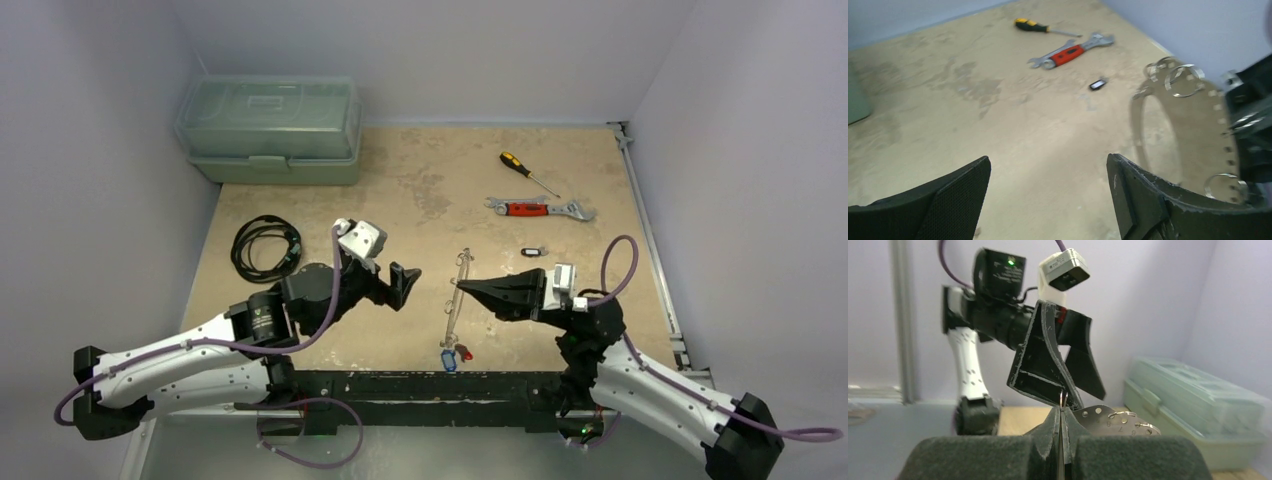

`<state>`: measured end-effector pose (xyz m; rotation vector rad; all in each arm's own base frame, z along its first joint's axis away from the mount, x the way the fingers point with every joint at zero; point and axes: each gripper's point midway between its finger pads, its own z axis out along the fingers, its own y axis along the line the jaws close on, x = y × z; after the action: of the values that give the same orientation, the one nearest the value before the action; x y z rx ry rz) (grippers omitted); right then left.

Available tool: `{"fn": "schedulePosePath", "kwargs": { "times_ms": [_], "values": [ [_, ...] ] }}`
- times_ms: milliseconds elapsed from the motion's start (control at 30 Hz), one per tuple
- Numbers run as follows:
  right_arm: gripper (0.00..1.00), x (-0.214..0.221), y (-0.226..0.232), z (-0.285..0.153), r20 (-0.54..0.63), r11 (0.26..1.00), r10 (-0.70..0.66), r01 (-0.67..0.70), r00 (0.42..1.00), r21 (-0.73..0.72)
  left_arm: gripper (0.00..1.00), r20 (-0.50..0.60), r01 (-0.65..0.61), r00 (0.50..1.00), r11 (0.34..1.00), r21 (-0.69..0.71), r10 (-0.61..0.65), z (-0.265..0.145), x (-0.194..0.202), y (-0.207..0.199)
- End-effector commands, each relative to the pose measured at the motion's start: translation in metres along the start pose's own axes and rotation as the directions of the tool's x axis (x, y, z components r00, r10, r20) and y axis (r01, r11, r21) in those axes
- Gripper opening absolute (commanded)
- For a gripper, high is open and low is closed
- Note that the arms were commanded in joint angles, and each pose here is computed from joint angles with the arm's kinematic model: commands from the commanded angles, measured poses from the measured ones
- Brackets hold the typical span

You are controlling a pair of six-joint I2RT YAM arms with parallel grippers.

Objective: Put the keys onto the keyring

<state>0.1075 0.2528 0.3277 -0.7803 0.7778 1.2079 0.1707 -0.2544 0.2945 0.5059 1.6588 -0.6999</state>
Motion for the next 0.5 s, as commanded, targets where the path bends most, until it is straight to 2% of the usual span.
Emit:
{"fn": "schedulePosePath", "kwargs": {
  "times_ms": [0,133,300,467],
  "values": [
    [0.00,-0.002,-0.033,0.001,-0.093,0.974,-0.174,0.185,0.980,0.130,0.87,-0.056,-0.063,0.997,0.960,-0.274,0.050,-0.008,0.006,0.049],
    [0.00,0.001,-0.043,0.000,-0.128,0.951,-0.242,0.261,0.962,0.163,0.91,-0.059,-0.096,0.995,0.934,-0.343,0.081,-0.008,0.010,0.063],
    [0.00,0.022,-0.053,-0.003,-0.203,0.906,-0.329,0.369,0.922,0.209,0.91,-0.079,-0.141,0.990,0.929,-0.341,0.121,-0.005,0.011,0.063],
    [0.00,0.038,-0.048,0.001,-0.296,0.829,-0.446,0.514,0.845,0.219,0.90,-0.112,-0.182,0.982,0.920,-0.348,0.151,-0.006,0.018,0.067]
  ]
}}
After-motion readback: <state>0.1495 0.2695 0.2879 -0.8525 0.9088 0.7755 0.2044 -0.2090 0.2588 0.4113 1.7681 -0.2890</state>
